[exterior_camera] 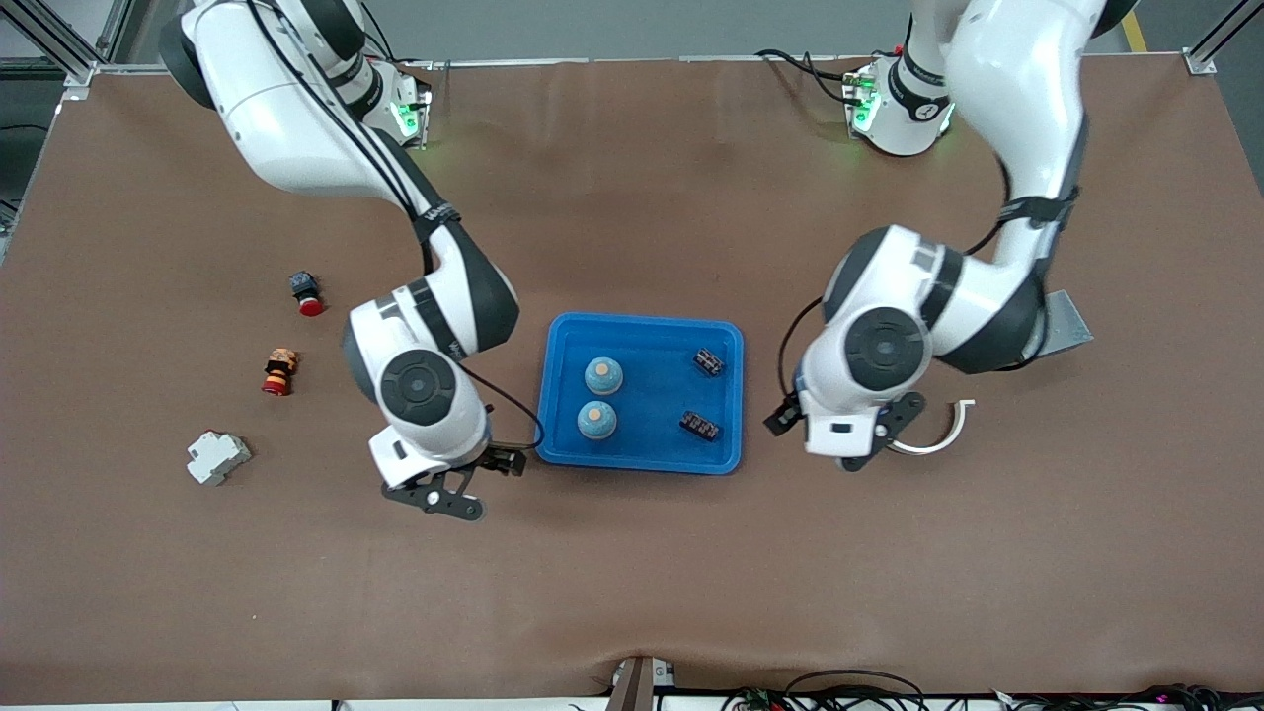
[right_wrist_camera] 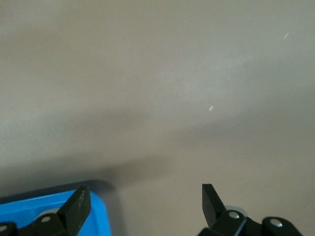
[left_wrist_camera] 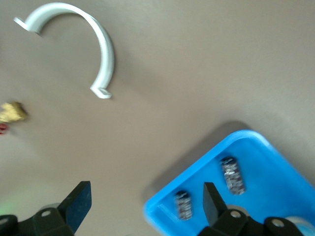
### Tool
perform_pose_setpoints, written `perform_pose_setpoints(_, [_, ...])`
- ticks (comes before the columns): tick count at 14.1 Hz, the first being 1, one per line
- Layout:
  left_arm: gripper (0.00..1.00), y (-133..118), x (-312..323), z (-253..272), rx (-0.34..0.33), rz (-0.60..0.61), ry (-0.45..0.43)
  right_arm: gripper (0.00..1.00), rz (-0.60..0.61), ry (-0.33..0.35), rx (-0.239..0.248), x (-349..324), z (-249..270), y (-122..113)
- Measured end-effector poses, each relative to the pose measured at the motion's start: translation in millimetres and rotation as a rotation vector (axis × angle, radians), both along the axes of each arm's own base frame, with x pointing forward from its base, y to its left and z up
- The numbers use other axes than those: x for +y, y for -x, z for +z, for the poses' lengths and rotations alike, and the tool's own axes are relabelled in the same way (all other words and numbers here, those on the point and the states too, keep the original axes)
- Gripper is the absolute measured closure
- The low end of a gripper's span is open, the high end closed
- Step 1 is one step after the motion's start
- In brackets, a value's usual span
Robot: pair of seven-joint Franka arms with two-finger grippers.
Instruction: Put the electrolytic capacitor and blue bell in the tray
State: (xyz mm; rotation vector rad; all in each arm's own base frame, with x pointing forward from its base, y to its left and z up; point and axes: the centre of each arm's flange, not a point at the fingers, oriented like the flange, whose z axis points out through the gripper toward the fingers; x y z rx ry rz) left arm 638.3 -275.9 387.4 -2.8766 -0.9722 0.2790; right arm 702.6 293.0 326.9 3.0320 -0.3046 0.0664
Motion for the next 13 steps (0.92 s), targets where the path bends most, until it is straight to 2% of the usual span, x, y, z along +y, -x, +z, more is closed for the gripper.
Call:
perform_pose_setpoints(2, [0.00, -1.6, 41.6, 28.4, 0.037, -0.076, 0.020, 0.00, 0.070, 0.005, 0.002, -32.4, 17.9, -10.7])
perform_pose_setpoints(6, [0.00, 5.6, 119.6, 66.3, 0.067, -0.216, 0.077, 0.00, 0.169, 0.023, 0.052, -116.9, 32.6, -29.5])
perform_pose_setpoints(8, [0.00, 17.0, 162.0, 80.8, 0.067, -0.294, 0.101, 0.00, 0.206, 0.026, 0.082, -162.9, 36.6, -35.7])
perform_pose_setpoints(10, [0.00, 31.2, 204.8, 95.9, 0.060, -0.375, 0.126, 0.00, 0.219, 0.025, 0.082, -194.1, 52.5, -37.9])
perform_pose_setpoints(13, [0.00, 53.0, 276.4, 121.3, 0.024, -0.487, 0.184, 0.00, 0.230, 0.034, 0.110, -224.4, 95.6, -26.7])
